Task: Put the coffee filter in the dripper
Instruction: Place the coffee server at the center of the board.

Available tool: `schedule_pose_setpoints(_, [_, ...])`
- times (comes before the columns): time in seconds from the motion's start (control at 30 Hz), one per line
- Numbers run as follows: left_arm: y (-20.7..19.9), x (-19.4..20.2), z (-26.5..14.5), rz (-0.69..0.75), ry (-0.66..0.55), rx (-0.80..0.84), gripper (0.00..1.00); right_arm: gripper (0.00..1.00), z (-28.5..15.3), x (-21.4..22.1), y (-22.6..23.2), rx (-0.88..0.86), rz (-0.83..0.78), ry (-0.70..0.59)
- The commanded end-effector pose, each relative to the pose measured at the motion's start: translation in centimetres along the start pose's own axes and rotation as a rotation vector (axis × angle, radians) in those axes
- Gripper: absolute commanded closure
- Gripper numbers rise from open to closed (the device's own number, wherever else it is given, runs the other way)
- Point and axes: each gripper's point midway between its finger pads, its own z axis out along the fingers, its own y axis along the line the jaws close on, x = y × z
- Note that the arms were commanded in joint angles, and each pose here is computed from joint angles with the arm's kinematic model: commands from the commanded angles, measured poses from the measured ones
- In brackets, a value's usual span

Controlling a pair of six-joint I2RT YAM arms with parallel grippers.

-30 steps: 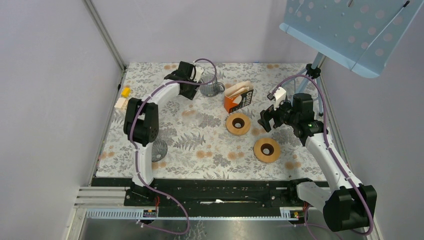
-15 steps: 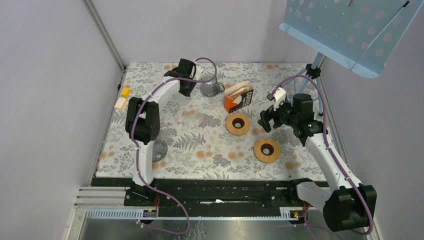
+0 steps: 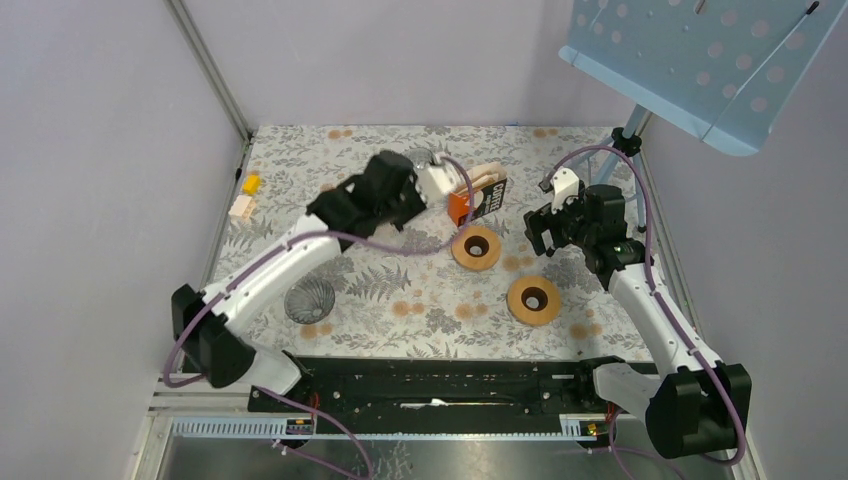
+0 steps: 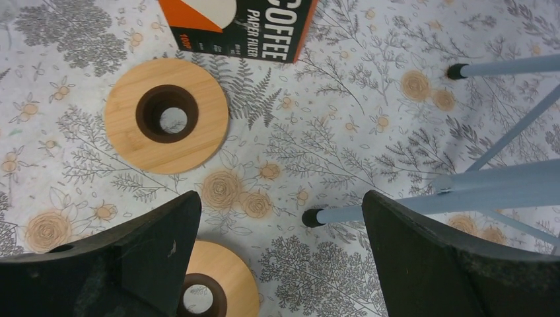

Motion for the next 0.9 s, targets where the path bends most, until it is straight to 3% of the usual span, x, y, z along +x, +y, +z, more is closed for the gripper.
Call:
schedule_pose_setpoints(0.0, [-7.0, 1.8, -1.0, 0.144, 0.015, 0.125, 1.0, 0.02, 0.4, -0.8, -2.0, 0.103, 0.015, -0.016])
schedule_pose_setpoints(0.13, [-13.1, 3.4, -1.3, 0.237, -0.003, 0.22, 1.0, 0.02, 0.2, -0.8, -2.7, 0.134, 0.028, -0.019])
schedule_pose_setpoints(0.3, [-16.8, 5.0, 0.1, 0.289, -0.034, 0.247, 1.0, 0.02, -0.2, -1.1, -2.3, 0.095, 0.048, -0.038])
schedule_pose_setpoints(0.57, [-20.3, 8.0, 1.8, 0.282, -0.015, 0.315, 1.0, 0.02, -0.7, -0.3, -0.5, -0.02, -0.003, -0.003])
schedule_pose_setpoints(0.87, [-21.7, 8.7, 3.2, 0.288, -0.053, 0.298, 0.97, 0.02, -1.4, 2.1, 0.0, -0.032, -0.04, 0.082])
